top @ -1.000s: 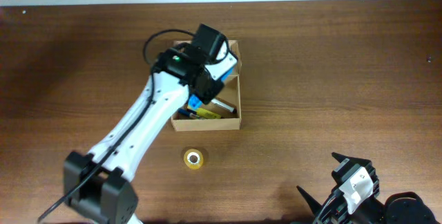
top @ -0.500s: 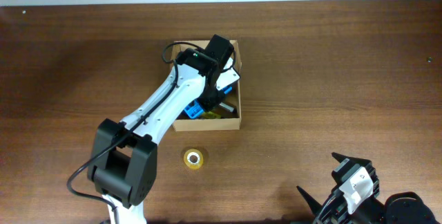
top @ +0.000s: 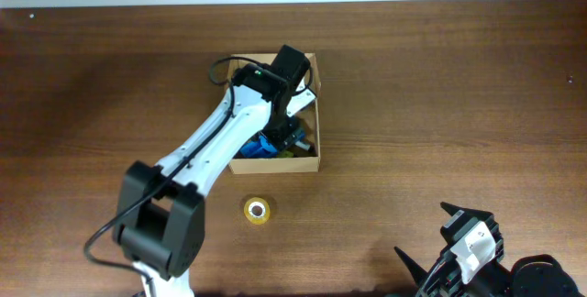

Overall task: Pack container
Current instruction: 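Carry the blue holder over the box and drop it inside, then move the left gripper to the yellow tape roll and grasp it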

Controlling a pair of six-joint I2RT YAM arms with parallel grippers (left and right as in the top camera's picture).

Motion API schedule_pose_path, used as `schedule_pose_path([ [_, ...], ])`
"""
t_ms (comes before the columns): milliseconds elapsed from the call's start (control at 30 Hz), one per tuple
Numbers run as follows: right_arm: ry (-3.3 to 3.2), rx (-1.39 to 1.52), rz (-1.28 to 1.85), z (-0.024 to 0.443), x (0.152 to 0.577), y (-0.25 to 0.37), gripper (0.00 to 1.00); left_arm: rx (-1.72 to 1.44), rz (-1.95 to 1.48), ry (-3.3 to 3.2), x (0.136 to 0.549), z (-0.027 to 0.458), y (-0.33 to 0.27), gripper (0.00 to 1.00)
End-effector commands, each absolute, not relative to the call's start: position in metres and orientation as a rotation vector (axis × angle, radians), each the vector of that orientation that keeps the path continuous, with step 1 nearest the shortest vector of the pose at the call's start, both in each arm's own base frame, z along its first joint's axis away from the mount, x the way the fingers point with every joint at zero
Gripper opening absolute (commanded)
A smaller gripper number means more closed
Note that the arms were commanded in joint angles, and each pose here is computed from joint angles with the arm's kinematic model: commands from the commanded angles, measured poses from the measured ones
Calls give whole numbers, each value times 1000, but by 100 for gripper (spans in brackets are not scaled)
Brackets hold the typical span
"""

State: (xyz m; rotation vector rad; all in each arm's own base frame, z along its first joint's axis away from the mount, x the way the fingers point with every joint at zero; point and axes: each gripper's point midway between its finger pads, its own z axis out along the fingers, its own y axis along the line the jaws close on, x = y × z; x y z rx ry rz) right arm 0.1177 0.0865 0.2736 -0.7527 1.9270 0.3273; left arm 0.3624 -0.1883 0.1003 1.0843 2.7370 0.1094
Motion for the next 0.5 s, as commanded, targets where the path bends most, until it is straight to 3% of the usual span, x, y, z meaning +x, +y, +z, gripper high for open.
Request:
schedule_pose_path([
  [0, 1931, -738, 325, 274, 119, 86, 99, 734, -19, 2740, 353, 155, -190, 77],
  [200, 1931, -738, 325, 274, 119, 86, 99, 218, -126, 2825, 317, 195, -172, 79],
  [467, 1931, -738, 325, 274, 119, 86, 99, -194, -246, 2890, 250, 173, -158, 79],
])
